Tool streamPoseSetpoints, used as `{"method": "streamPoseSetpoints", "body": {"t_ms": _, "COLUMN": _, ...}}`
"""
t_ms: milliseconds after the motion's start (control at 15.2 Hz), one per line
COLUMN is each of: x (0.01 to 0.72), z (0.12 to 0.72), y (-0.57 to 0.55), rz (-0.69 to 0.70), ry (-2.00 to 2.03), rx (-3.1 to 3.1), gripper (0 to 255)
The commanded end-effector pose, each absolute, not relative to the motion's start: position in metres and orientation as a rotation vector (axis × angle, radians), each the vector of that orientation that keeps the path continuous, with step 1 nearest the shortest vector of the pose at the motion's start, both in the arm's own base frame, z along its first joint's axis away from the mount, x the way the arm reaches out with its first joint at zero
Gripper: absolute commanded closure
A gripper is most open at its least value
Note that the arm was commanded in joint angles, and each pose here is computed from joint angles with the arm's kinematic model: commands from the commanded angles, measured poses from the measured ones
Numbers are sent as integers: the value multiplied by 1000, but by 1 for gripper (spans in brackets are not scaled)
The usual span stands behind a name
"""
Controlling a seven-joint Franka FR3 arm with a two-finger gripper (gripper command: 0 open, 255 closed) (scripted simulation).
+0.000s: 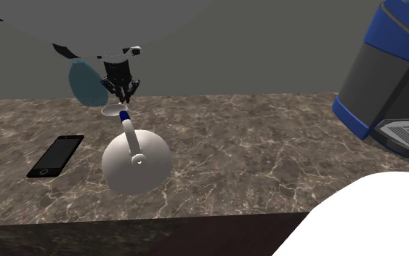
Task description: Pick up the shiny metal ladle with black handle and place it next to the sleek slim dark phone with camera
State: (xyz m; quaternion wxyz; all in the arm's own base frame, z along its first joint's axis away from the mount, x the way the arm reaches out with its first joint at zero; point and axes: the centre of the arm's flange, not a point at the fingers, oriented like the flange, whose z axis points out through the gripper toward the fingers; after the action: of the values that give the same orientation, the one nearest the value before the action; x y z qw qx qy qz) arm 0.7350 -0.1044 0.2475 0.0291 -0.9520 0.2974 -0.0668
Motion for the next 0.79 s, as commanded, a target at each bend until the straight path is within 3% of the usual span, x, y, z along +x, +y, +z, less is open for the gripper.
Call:
{"method": "streamPoseSetpoints", "body": {"t_ms": 0, "x": 736, "z": 236, "y": -104, "rz": -207, "ry": 917, "rx": -2937, "gripper": 255}}
{"method": "streamPoseSetpoints", "body": {"t_ms": 726, "x": 736, "z": 189, "y": -104, "rz": -207, "ry": 917, "rx": -2937, "gripper": 255}}
